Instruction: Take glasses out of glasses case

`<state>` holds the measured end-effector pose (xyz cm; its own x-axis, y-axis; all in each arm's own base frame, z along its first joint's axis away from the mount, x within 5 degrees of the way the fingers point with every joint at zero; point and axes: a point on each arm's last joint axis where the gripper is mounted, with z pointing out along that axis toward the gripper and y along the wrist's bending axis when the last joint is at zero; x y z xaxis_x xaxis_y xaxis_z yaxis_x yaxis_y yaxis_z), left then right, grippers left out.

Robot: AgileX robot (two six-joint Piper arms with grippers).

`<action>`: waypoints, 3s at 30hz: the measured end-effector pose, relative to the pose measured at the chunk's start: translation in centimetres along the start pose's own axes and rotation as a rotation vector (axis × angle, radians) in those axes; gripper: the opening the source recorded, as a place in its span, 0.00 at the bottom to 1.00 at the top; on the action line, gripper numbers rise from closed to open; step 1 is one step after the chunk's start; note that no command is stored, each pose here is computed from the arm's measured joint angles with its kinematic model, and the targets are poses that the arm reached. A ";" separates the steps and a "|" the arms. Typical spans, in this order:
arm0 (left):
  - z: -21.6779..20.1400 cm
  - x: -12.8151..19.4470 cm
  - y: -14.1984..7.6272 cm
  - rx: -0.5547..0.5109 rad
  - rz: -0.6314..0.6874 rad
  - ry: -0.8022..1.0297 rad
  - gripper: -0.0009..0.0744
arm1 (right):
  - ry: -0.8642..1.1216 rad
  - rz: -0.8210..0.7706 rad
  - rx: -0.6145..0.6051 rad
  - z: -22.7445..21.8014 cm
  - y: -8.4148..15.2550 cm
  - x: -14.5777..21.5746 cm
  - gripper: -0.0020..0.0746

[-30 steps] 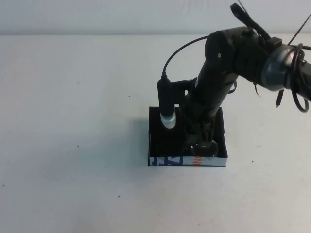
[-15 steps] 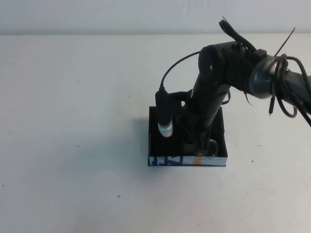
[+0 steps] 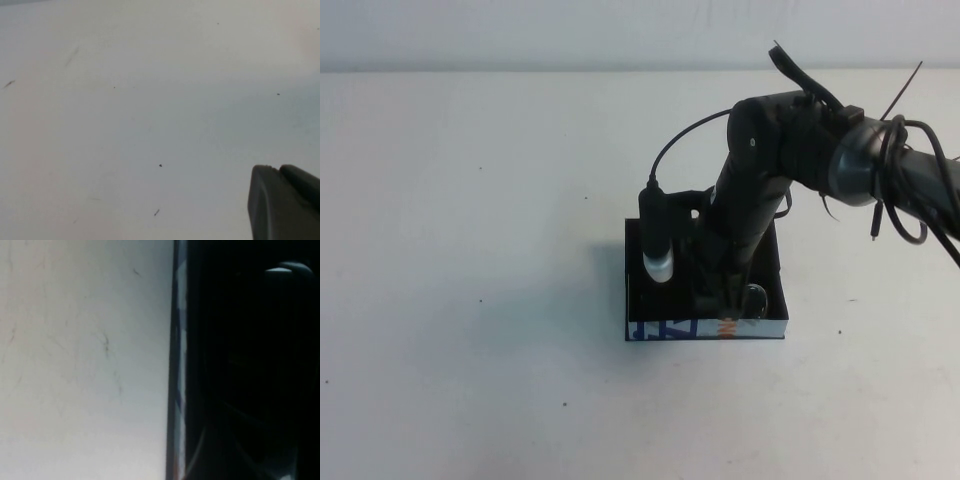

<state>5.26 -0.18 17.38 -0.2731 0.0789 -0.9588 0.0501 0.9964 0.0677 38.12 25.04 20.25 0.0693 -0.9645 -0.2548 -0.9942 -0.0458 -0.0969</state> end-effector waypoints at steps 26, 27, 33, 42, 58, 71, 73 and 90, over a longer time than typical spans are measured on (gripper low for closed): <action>0.0 0.0 0.0 0.000 0.000 0.000 0.01 | -0.049 0.202 0.094 -5.9 -0.5 -1.0 0.10; 0.0 0.0 0.0 0.000 0.000 0.000 0.01 | -0.060 0.248 0.109 -7.4 -0.3 -1.2 0.10; 0.0 0.0 0.0 0.000 0.000 0.000 0.01 | -0.171 0.841 0.144 -13.5 0.1 1.5 0.10; 0.0 0.0 0.0 0.000 0.000 0.000 0.01 | 0.004 1.444 0.010 -10.1 4.6 12.3 0.10; 0.0 0.0 0.0 0.000 0.000 0.000 0.01 | -0.028 1.610 0.119 -3.8 7.2 17.6 0.24; 0.0 0.0 0.0 0.000 0.000 0.000 0.01 | -0.261 1.458 0.307 -12.4 9.5 15.6 0.35; 0.0 0.0 0.0 0.000 0.000 0.000 0.01 | -0.377 1.405 0.393 -16.1 11.5 14.9 0.32; 0.0 0.0 0.0 0.000 0.000 0.000 0.01 | -0.846 1.115 0.934 -19.8 28.3 17.0 0.01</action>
<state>5.26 -0.18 17.38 -0.2731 0.0789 -0.9588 0.0501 0.9964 0.0677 9.52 2.22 32.23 -0.2559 -0.0021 -0.9667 -0.2202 0.9738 0.0561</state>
